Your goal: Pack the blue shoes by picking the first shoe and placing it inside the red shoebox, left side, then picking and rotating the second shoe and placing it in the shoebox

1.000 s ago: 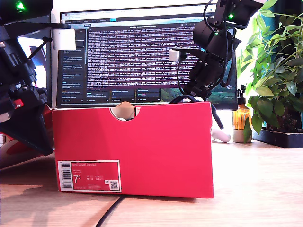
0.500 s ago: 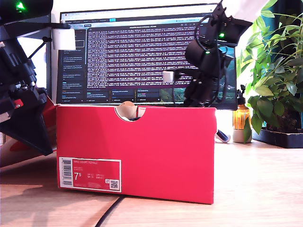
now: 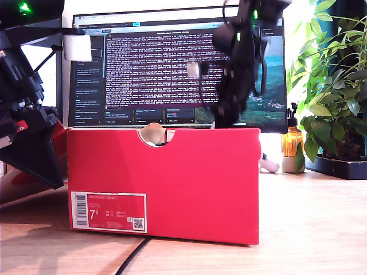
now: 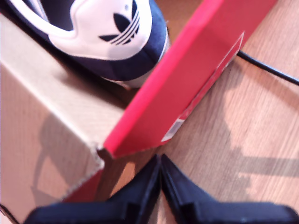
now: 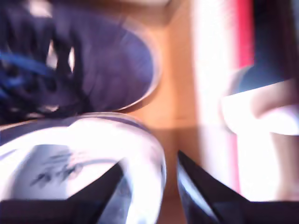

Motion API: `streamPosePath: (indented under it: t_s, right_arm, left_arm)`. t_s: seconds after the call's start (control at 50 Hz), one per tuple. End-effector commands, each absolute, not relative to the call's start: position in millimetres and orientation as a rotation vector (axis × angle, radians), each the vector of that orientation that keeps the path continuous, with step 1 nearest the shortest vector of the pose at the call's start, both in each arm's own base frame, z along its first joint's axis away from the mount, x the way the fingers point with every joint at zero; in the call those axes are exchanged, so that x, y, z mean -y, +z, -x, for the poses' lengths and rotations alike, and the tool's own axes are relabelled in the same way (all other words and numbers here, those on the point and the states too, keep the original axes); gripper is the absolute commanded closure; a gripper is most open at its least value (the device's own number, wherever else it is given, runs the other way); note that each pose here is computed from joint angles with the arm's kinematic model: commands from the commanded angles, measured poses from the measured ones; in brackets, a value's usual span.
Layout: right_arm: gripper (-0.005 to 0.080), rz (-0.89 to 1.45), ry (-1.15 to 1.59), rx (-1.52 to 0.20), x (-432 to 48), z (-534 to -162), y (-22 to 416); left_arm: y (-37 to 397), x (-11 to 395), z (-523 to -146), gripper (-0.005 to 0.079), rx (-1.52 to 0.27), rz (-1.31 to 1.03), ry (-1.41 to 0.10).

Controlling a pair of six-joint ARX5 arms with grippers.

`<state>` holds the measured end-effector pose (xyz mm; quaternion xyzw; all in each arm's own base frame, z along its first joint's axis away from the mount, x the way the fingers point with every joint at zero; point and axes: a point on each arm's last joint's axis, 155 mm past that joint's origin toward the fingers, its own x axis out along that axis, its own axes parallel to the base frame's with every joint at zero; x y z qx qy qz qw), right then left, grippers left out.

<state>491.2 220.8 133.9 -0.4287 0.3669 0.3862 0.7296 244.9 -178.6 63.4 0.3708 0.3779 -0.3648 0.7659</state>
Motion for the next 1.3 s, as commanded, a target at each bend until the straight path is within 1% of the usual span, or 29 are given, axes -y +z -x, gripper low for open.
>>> streamPosePath:
  t_s: [0.0,0.12,0.24,0.32,0.38,0.4,0.44,0.46,0.52,0.54,0.58,0.74,0.84,0.96,1.12,1.28]
  right_arm:
    - [0.0497,0.921,0.831,-0.779,-221.6,-483.4,168.0]
    - [0.0497,0.875,0.862,-0.832,-223.5,-469.2,165.8]
    - [0.0497,0.804,0.842,-0.957,-214.6,-450.4,155.5]
    - [0.0497,0.709,0.802,-1.036,-212.0,-440.1,151.9]
    - [0.0513,0.658,0.766,-1.076,-209.4,-435.7,151.0]
    - [0.0524,0.638,0.755,-1.089,-209.0,-434.4,150.8]
    - [0.0575,0.614,0.744,-1.112,-208.2,-430.9,149.8]
    - [0.0614,0.610,0.741,-1.118,-207.3,-429.6,149.8]
    - [0.0781,0.586,0.722,-1.135,-204.7,-427.1,151.2]
    - [0.0756,0.586,0.722,-1.132,-204.9,-427.1,152.1]
    - [0.0767,0.559,0.703,-1.131,-205.1,-428.2,154.8]
    - [0.0765,0.419,0.635,-1.084,-209.0,-435.6,176.8]
    - [0.0765,0.310,0.632,-1.034,-211.9,-439.5,198.2]
    - [0.0765,0.215,0.566,-0.967,-199.6,-448.7,226.8]
    - [0.0765,0.191,0.530,-0.917,-180.1,-447.8,252.8]
    - [0.0765,0.183,0.507,-0.906,-163.9,-441.2,266.6]
  left_arm:
    - [62.7,181.0,-246.6,0.0761,-0.823,-0.806,-0.796]
    - [62.7,180.9,-246.5,0.0761,-0.823,-0.806,-0.796]
    - [62.7,181.1,-246.4,0.0761,-0.823,-0.806,-0.796]
    - [62.6,181.6,-246.1,0.0761,-0.823,-0.804,-0.800]
    - [62.7,182.2,-245.8,0.0761,-0.822,-0.802,-0.803]
    - [62.8,182.3,-245.9,0.0761,-0.821,-0.802,-0.803]
    - [63.0,183.1,-245.7,0.0761,-0.820,-0.800,-0.807]
    - [63.0,183.7,-245.4,0.0761,-0.819,-0.798,-0.810]
    - [63.0,183.9,-245.2,0.0761,-0.818,-0.799,-0.813]
    - [63.0,183.9,-245.2,0.0761,-0.818,-0.799,-0.813]
    - [63.1,184.0,-245.2,0.0761,-0.819,-0.795,-0.812]
    - [64.7,180.4,-246.2,0.0762,-0.840,-0.753,-0.766]
    - [64.4,174.1,-244.2,0.0762,-0.864,-0.744,-0.736]
    - [68.5,167.3,-237.9,0.0762,-0.893,-0.697,-0.699]
    - [83.1,167.2,-226.9,0.0762,-0.880,-0.636,-0.694]
    - [99.4,168.7,-215.9,0.0762,-0.851,-0.572,-0.698]
